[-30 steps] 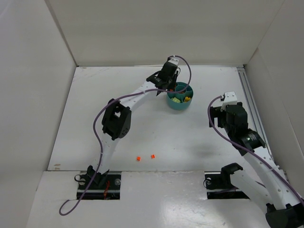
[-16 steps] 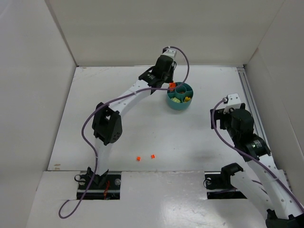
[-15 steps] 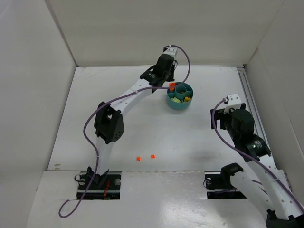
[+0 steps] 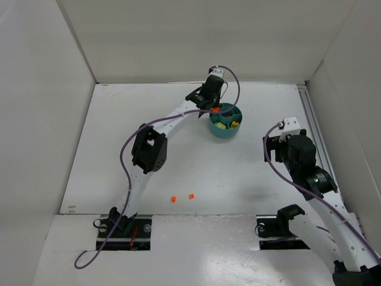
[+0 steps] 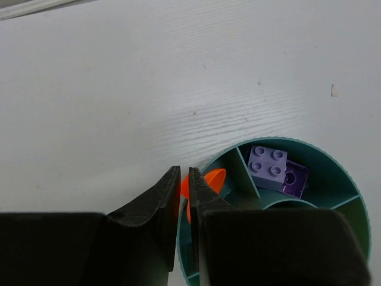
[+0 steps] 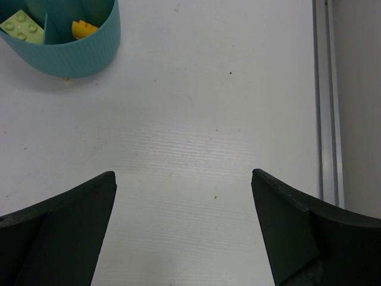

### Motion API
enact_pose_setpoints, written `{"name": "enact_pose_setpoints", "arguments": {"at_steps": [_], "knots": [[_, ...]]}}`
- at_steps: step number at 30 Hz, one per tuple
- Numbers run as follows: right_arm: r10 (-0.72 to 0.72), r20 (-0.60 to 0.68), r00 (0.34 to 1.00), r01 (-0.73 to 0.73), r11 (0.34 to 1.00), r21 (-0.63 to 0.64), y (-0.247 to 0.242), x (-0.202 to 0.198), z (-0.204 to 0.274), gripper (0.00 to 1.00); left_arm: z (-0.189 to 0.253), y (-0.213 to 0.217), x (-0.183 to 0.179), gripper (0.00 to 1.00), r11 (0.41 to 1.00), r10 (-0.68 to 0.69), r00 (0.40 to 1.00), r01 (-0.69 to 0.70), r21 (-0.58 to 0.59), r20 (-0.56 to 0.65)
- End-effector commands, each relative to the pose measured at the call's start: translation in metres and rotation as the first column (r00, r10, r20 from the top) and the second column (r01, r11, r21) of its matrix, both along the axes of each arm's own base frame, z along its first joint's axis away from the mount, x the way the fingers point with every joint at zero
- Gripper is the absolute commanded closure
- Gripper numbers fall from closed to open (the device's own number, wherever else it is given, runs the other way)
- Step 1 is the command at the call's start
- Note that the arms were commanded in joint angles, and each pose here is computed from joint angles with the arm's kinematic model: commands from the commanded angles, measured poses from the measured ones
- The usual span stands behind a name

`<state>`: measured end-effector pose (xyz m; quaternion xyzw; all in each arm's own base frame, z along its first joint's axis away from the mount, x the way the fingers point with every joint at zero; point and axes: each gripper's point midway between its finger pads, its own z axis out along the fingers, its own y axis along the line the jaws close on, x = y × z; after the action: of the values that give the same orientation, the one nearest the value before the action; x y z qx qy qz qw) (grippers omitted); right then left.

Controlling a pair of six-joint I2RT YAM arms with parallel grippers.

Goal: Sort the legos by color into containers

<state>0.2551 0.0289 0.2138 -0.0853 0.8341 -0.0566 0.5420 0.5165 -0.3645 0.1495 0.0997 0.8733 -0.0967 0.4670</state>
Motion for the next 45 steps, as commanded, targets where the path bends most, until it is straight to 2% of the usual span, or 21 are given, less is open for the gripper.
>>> {"name": "enact_pose_setpoints", "arguments": {"at_steps": [1, 7, 15, 23, 29, 31, 33, 34, 35, 37, 38, 39, 40, 41, 42, 44, 45], "knots": [[-0.021, 0.031, 0.999, 0.021, 1.000, -0.001, -0.005, 0.002, 0.009, 0.00, 0.032, -0.008, 0.002, 0.91, 0.997, -0.020, 0.999, 0.023, -0.073, 0.044], [-0.021, 0.037, 0.999, 0.021, 1.000, 0.001, -0.006, -0.003, 0.011, 0.00, 0.013, -0.017, -0.010, 0.92, 0.992, -0.099, 0.995, 0.098, -0.078, -0.011], [-0.021, 0.046, 0.999, 0.021, 1.000, 0.004, -0.006, -0.004, 0.013, 0.00, 0.013, -0.019, -0.021, 0.95, 0.986, -0.146, 0.989, 0.143, -0.089, -0.032], [0.005, 0.062, 0.998, -0.006, 1.000, 0.009, -0.003, -0.004, 0.017, 0.00, 0.069, -0.005, -0.025, 0.95, 0.987, -0.099, 0.993, 0.105, -0.123, 0.056], [0.191, 0.088, 0.978, -0.191, 0.982, -0.008, 0.027, 0.005, 0.021, 0.00, 0.122, 0.034, -0.042, 0.95, 0.992, 0.018, 0.992, -0.002, -0.129, 0.127], [0.333, 0.085, 0.939, -0.335, 0.942, 0.003, 0.054, 0.007, 0.018, 0.00, 0.135, 0.056, -0.062, 0.90, 0.987, 0.065, 0.989, -0.044, -0.156, 0.130], [0.456, 0.081, 0.886, -0.458, 0.889, 0.007, 0.080, 0.005, 0.013, 0.02, 0.138, 0.077, -0.078, 0.76, 0.981, 0.118, 0.984, -0.096, -0.168, 0.131], [0.518, 0.081, 0.851, -0.521, 0.854, 0.010, 0.100, 0.001, 0.008, 0.02, 0.109, 0.088, -0.094, 0.58, 0.984, 0.126, 0.989, -0.115, -0.138, 0.073], [0.555, 0.057, 0.830, -0.557, 0.831, 0.013, 0.114, 0.001, 0.001, 0.02, 0.127, 0.103, -0.111, 0.46, 0.975, 0.147, 0.985, -0.129, -0.179, 0.092], [0.626, 0.042, 0.779, -0.627, 0.779, 0.009, 0.142, -0.005, -0.011, 0.02, 0.118, 0.119, -0.134, 0.16, 0.954, 0.198, 0.979, -0.181, -0.239, 0.050], [0.709, 0.000, 0.705, -0.709, 0.705, 0.013, 0.174, -0.019, -0.025, 0.02, 0.084, 0.132, -0.151, 0.08, 0.955, 0.213, 0.977, -0.211, -0.211, -0.010], [0.745, -0.014, 0.667, -0.745, 0.667, 0.014, 0.191, -0.025, -0.031, 0.02, 0.093, 0.145, -0.170, 0.00, 0.941, 0.229, 0.973, -0.225, -0.251, -0.013], [0.770, -0.033, 0.638, -0.770, 0.638, 0.011, 0.204, -0.031, -0.038, 0.03, 0.086, 0.150, -0.183, 0.00, 0.923, 0.258, 0.965, -0.260, -0.284, -0.047], [0.816, -0.038, 0.577, -0.816, 0.578, 0.014, 0.228, -0.048, -0.043, 0.03, 0.078, 0.157, -0.196, 0.00, 0.915, 0.274, 0.959, -0.282, -0.289, -0.069], [0.832, -0.093, 0.547, -0.835, 0.550, 0.011, 0.242, -0.054, -0.060, 0.04, 0.060, 0.177, -0.217, 0.00, 0.908, 0.304, 0.947, -0.322, -0.269, -0.107], [0.837, -0.146, 0.528, -0.847, 0.532, -0.013, 0.257, -0.064, -0.076, 0.06, 0.046, 0.186, -0.238, 0.00, 0.876, 0.342, 0.925, -0.377, -0.301, -0.163], [0.857, -0.161, 0.489, -0.870, 0.494, -0.016, 0.273, -0.079, -0.081, 0.06, 0.023, 0.195, -0.252, 0.00, 0.876, 0.351, 0.914, -0.398, -0.273, -0.205]]}}
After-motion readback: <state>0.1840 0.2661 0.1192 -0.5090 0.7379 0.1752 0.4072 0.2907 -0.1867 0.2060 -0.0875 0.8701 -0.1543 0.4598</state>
